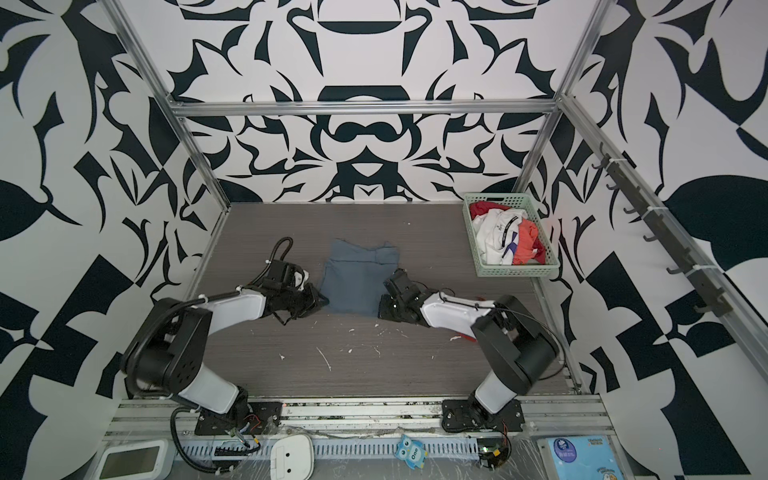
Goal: Fold and stack the t-shirts
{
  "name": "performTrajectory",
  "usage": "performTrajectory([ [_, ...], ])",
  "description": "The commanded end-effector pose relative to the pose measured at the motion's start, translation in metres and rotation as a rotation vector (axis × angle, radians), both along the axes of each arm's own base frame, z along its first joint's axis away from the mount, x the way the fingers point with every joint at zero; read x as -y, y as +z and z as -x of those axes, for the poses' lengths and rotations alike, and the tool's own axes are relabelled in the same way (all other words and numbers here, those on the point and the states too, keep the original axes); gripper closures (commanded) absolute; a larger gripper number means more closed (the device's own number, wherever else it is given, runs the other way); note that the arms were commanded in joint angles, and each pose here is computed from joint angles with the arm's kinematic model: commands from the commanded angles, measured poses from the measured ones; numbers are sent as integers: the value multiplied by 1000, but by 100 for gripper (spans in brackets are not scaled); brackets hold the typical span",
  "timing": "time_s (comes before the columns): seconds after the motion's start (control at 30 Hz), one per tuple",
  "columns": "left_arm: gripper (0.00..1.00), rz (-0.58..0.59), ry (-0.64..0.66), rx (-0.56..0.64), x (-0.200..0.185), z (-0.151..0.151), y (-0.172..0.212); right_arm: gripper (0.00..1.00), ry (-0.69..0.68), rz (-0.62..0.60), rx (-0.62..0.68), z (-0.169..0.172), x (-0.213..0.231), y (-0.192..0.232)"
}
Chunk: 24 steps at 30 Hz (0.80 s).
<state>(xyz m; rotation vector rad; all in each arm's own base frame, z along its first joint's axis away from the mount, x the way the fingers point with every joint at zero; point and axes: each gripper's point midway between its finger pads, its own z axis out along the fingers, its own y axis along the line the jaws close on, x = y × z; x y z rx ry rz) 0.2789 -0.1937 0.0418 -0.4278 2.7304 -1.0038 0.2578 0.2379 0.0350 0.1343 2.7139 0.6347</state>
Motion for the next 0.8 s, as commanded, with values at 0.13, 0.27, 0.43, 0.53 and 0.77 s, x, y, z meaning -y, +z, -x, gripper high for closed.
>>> performTrajectory([
  [0.13,21,-189,51,56,-37,23,36,54,-137,145,72,7,52,23],
  [0.27,11,-246,-18,221,-36,-4,71,50,-150,212,234,-18,61,61],
  [0.43,14,-199,-229,345,3,-48,81,49,-85,118,375,-62,26,88],
  [0.53,19,-163,-292,376,20,-73,76,46,-36,88,389,-86,7,88],
  [0.77,22,-201,-334,391,26,-103,54,46,-18,105,354,-106,0,69],
])
